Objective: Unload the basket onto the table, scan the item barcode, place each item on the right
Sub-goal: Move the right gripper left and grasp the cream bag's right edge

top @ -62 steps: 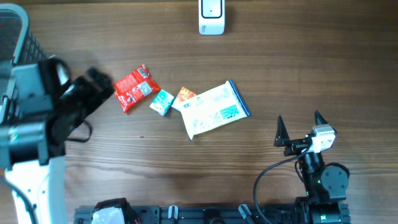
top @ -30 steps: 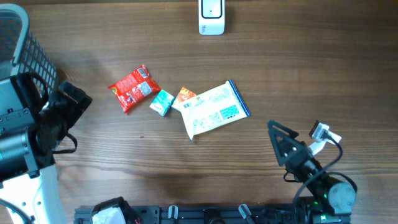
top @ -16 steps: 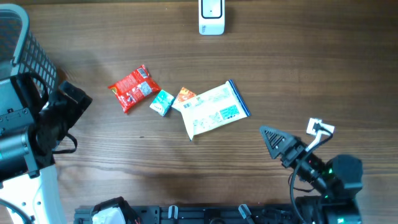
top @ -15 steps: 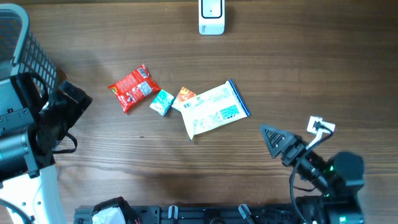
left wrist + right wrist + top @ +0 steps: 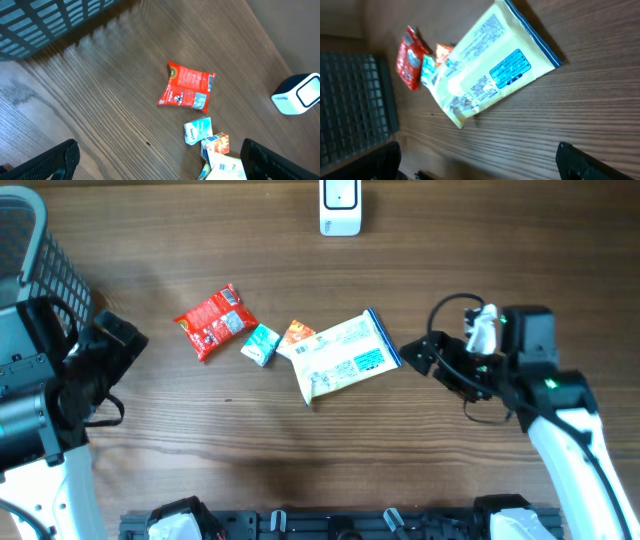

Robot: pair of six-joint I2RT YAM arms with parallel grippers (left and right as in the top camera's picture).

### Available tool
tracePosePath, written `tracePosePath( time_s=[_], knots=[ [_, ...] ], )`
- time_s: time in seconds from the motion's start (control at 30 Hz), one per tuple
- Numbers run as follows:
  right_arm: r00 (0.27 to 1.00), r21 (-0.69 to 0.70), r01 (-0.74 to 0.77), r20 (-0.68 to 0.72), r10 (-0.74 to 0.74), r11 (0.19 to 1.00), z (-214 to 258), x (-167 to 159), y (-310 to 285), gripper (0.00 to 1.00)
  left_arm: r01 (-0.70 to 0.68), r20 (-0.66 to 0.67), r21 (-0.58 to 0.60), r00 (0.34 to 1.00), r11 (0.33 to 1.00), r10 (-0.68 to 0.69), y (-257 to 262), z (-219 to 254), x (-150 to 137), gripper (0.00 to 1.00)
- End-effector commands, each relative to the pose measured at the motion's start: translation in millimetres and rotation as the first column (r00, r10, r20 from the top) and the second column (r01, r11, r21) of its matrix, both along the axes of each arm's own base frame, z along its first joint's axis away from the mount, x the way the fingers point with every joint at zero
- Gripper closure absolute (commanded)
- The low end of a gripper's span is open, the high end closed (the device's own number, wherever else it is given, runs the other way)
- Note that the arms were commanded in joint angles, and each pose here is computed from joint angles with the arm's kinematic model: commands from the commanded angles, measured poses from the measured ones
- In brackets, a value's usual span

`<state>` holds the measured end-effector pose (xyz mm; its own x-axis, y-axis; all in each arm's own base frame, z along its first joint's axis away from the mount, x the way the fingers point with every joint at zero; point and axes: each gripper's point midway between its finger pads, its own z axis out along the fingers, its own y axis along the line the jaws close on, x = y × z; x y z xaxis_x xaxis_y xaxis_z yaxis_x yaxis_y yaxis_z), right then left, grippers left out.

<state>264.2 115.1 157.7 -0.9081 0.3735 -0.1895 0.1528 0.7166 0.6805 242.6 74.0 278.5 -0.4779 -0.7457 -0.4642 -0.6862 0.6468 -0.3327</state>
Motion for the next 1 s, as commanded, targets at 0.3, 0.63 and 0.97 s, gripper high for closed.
tracePosePath(
  time_s=[0.3,0.63,0.97],
  knots=[
    [0.976,-0.036,0.04,-0.214,-0.047,0.999,-79.9,38.4,3.7,0.0,-0.01,0.008,0.017,1.0,1.0,0.01,3.9,3.5,-0.8,0.0],
    [0.93,0.098,0.008,-0.367,0.028,0.995,-136.5,41.2,25.6,0.0,-0.01,0.008,0.017,1.0,1.0,0.01,3.9,3.5,-0.8,0.0],
    [0.887,0.125,0.023,-0.461,0.037,0.992,-159.5,32.9,54.9,0.0,-0.01,0.008,0.017,1.0,1.0,0.01,3.9,3.5,-0.8,0.0]
  ],
)
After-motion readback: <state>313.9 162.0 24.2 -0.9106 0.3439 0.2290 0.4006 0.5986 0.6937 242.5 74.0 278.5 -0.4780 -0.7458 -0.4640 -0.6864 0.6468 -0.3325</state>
